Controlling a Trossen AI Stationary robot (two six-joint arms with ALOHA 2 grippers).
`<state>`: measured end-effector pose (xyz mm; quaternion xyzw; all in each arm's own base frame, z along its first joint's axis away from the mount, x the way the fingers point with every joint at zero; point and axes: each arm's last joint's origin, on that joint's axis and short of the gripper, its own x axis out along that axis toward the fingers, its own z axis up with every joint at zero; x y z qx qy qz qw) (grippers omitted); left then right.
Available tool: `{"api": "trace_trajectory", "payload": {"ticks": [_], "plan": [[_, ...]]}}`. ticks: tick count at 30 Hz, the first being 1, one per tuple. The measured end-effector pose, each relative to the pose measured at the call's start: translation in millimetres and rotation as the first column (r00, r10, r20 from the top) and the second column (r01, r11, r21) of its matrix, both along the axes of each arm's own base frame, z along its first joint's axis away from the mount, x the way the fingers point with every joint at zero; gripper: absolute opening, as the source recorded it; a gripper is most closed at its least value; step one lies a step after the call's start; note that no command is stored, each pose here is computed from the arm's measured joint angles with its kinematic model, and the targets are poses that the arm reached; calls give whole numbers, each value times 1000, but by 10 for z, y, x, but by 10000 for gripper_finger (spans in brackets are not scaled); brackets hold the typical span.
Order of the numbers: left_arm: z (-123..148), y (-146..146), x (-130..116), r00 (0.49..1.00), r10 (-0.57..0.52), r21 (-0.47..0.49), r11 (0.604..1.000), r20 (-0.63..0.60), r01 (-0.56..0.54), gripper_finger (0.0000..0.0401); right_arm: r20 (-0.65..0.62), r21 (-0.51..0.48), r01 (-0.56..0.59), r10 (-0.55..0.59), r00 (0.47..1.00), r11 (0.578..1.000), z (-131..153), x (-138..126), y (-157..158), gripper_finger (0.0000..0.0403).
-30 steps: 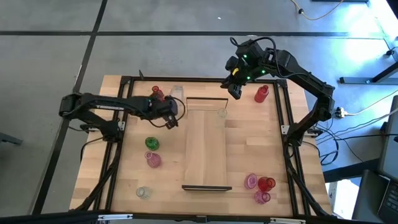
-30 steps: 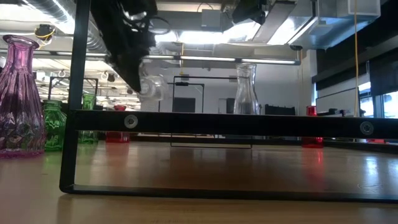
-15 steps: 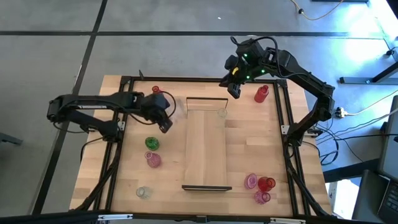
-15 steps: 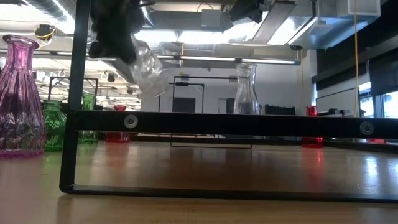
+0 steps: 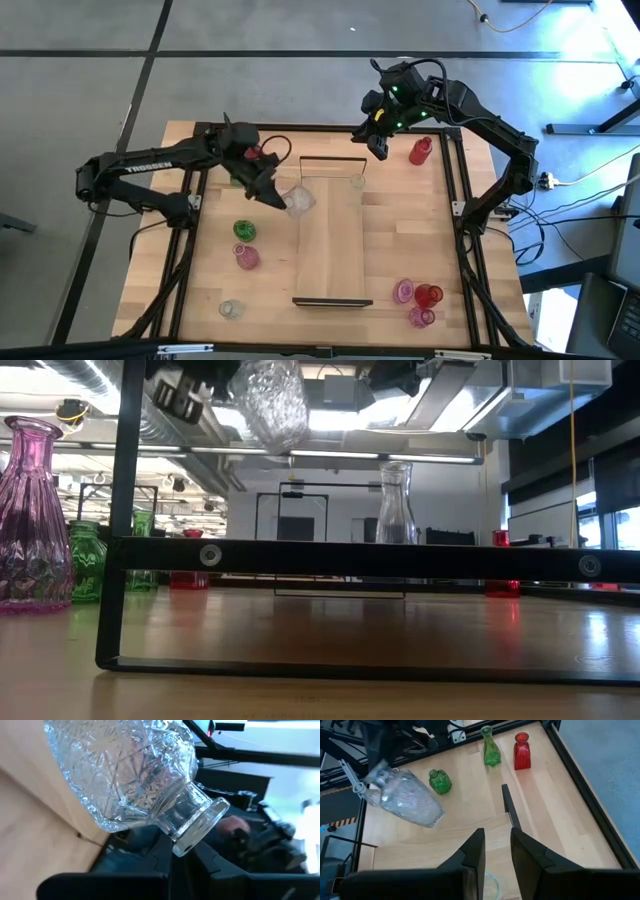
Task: Sort vases onto shelf
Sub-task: Put the top transparent vase aligned with the other transparent vase on the shelf
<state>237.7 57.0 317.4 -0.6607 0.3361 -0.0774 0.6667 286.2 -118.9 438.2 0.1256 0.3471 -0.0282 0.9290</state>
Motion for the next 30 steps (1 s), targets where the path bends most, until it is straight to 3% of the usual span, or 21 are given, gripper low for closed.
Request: {"api": "trace_trajectory", "payload": {"ticks": [6, 10, 22, 30], "plan": [[-309, 102, 229, 983, -129, -224, 970, -132, 97, 21, -1, 0, 0, 0, 1000, 1000, -1, 0, 0, 76], [-539, 195, 385, 967, -172, -317, 942, -187, 107, 21, 3, 10, -11, 11, 1000, 1000, -1, 0, 4, 76], [-944, 538, 576, 954, -61, -359, 932, -294, -51, 28, 4, 14, -22, 22, 1000, 1000, -2, 0, 9, 76], [-1046, 672, 581, 951, -27, -364, 927, -309, -92, 31, -5, 2, -36, 36, 999, 999, -10, -5, 11, 76]]}}
